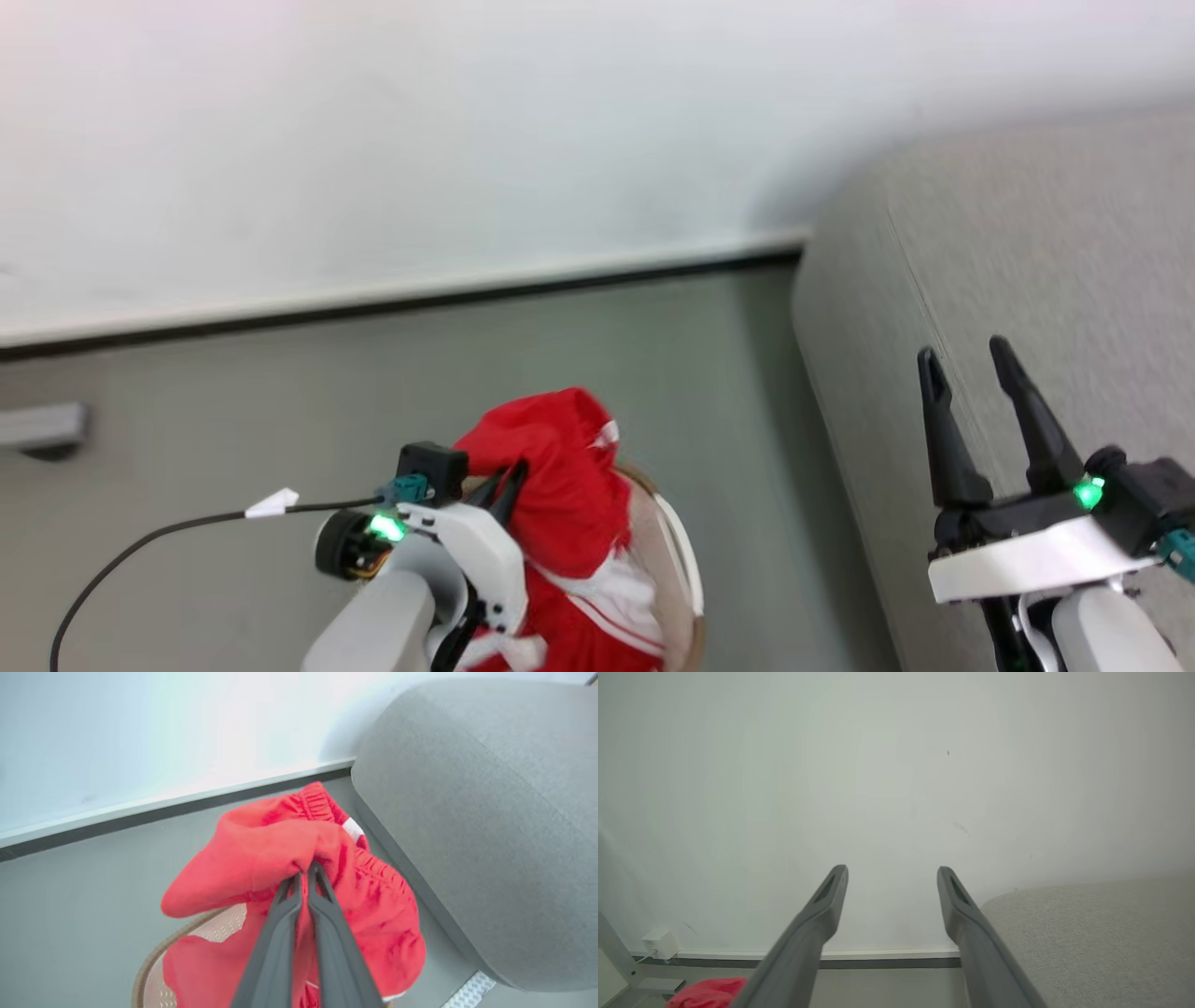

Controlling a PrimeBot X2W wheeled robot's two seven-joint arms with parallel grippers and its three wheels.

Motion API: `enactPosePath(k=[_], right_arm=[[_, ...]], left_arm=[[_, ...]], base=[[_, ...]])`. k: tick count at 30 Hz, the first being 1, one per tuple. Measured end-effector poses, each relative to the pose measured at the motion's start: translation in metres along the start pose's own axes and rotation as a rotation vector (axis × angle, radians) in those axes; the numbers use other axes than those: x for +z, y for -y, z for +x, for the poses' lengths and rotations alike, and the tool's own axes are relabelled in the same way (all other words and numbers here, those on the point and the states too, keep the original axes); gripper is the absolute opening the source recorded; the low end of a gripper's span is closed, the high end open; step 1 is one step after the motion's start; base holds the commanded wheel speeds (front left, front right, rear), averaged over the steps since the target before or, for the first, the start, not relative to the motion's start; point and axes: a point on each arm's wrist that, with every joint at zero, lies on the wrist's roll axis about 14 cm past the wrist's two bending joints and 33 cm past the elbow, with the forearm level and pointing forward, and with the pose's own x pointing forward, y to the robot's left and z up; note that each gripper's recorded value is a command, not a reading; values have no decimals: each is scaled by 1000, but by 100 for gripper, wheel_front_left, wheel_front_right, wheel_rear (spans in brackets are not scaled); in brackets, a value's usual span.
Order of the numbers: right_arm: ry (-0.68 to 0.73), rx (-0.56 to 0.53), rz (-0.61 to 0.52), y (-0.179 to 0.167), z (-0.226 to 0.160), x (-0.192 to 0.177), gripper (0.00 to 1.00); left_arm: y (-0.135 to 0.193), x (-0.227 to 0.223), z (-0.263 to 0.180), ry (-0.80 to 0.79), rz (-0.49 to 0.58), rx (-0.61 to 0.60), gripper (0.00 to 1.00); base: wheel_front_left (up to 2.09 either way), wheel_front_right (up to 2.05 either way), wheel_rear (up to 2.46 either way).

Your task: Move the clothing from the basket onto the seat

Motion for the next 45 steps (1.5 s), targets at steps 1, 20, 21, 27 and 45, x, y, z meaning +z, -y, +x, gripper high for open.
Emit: enactPosePath(k=[1,20,21,27,45], right_arm=[[6,11,4,-5,-1,2,100],[14,131,49,-52,-25,9,100],[13,134,50,-53,-25,9,100],[8,143,47,-54,-27,8,100],[-64,320,35,-100,-40,-8,100]], left_arm=[[-1,12,-4,38,-4,7,0],[17,209,-94,626,122,25,0],[18,213,-96,632,126,24,0],[24,218,-103,634,128,17,0],[23,215,-105,610,114,24,0]], base=[[0,0,0],[0,0,0],[0,0,0],[0,0,0],[0,0,0]])
